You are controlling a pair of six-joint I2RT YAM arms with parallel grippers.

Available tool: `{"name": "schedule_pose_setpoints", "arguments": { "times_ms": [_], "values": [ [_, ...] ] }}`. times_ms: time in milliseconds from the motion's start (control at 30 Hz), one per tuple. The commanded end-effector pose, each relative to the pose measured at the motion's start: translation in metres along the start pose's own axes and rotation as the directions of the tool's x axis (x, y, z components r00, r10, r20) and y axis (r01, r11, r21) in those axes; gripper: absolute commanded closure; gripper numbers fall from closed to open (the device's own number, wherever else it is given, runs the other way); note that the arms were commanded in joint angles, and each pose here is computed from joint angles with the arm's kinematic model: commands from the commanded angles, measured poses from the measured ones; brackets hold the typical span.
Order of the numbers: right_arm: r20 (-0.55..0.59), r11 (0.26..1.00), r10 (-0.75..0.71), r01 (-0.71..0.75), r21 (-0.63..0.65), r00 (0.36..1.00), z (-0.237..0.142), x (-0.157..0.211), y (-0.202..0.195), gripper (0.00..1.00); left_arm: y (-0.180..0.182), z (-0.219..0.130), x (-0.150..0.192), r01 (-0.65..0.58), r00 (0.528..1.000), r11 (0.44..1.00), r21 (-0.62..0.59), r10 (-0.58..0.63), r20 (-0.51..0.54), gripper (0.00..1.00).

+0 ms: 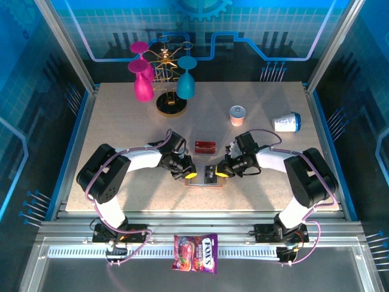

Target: Take the credit cards out of the card holder

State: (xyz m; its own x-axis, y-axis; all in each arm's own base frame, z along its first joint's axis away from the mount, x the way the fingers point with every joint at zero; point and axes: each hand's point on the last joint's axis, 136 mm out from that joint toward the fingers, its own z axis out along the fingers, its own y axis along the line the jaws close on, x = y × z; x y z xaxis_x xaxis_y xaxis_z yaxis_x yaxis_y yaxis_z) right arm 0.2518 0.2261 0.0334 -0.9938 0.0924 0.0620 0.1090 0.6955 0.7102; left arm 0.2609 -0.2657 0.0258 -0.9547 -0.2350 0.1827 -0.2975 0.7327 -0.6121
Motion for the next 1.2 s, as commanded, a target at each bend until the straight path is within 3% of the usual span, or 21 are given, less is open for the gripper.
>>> {"name": "schedule_pose_setpoints", "arguments": {
  "times_ms": [0, 800, 1167],
  "values": [
    [-0.008, 1.000, 0.010, -0.010, 0.020, 1.000, -0.005, 0.003, -0.006, 0.89, 0.002, 0.000, 0.000, 0.000, 1.000, 1.000, -0.031, 0.000, 0.000, 0.89],
    [-0.032, 0.999, -0.008, 0.009, 0.031, 0.999, -0.007, 0.005, 0.018, 0.81, -0.035, -0.019, -0.005, -0.058, 0.998, 0.997, 0.057, 0.057, 0.028, 0.86],
    [-0.019, 0.996, -0.010, 0.011, 0.083, 1.000, -0.006, 0.010, 0.023, 0.81, -0.030, -0.020, -0.012, -0.052, 0.998, 0.994, 0.094, 0.049, 0.028, 0.86]
  ]
}}
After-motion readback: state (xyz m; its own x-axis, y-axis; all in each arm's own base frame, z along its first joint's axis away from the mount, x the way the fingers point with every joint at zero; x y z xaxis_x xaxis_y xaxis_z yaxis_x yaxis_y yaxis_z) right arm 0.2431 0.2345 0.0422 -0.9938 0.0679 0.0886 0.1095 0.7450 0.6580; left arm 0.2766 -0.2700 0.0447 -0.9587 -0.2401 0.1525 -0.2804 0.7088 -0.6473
